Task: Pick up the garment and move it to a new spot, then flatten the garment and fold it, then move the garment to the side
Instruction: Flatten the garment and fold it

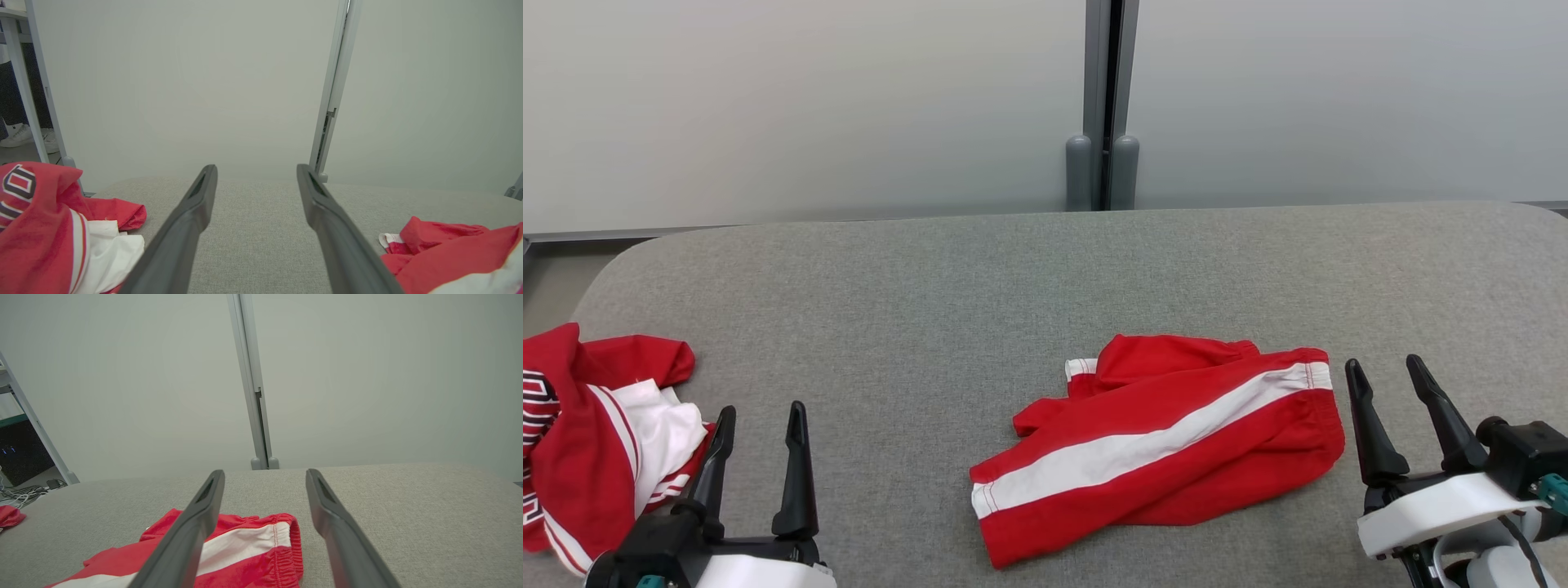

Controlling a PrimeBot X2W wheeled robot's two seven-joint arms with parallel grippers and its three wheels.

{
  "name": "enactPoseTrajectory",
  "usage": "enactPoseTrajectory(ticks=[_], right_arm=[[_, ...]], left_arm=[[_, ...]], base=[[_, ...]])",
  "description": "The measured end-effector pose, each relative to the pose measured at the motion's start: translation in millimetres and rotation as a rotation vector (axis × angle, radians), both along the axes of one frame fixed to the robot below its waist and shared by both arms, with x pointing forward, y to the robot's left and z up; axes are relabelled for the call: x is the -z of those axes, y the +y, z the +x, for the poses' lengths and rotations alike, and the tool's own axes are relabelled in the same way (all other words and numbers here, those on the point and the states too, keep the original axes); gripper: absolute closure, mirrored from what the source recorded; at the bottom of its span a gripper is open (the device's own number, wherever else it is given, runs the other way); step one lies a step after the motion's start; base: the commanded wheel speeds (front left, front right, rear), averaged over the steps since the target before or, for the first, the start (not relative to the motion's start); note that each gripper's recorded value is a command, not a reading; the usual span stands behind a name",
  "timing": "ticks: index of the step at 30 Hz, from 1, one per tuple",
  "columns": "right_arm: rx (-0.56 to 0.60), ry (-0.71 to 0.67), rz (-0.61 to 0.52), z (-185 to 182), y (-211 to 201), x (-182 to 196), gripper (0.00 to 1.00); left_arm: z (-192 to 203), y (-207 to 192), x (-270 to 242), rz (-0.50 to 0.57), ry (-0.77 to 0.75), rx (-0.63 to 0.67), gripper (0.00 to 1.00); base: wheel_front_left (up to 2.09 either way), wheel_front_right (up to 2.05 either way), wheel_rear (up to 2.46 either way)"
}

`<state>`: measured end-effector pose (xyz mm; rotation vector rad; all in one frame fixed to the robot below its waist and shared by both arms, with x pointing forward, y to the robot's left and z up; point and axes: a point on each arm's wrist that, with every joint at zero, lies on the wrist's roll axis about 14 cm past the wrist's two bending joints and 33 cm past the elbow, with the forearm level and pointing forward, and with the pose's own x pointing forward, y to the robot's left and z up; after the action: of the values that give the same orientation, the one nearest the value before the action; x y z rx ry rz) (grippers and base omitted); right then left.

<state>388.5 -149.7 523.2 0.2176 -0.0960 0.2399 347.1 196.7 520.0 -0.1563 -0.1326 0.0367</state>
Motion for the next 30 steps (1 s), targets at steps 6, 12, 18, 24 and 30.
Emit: enactPoseTrajectory(ticks=[6, 12, 18, 24, 30], right_arm=[[0.004, 0.002, 0.000, -0.5, -1.5, 0.5, 0.00], [0.006, 0.004, 0.003, -0.4, -2.1, 1.2, 0.00], [0.007, 0.006, 0.003, 0.4, -2.5, 1.7, 0.00], [0.007, 0.007, 0.003, 0.7, -2.4, 2.0, 0.00], [0.016, 0.004, 0.003, 0.8, -5.8, 0.8, 0.00]], left_arm=[[0.6, -1.8, 1.0, -0.003, 0.002, 0.007, 0.00], [0.9, -1.6, 1.0, -0.004, 0.001, 0.009, 0.00], [1.1, -1.7, 1.8, -0.005, 0.003, 0.011, 0.00], [1.2, -1.5, 2.0, -0.003, 0.003, 0.011, 0.00], [1.5, -2.8, 1.8, -0.006, 0.003, 0.015, 0.00]], base=[[0.00, 0.00, 0.00], [0.00, 0.00, 0.00], [0.00, 0.00, 0.00], [0.00, 0.00, 0.00], [0.00, 0.00, 0.00]])
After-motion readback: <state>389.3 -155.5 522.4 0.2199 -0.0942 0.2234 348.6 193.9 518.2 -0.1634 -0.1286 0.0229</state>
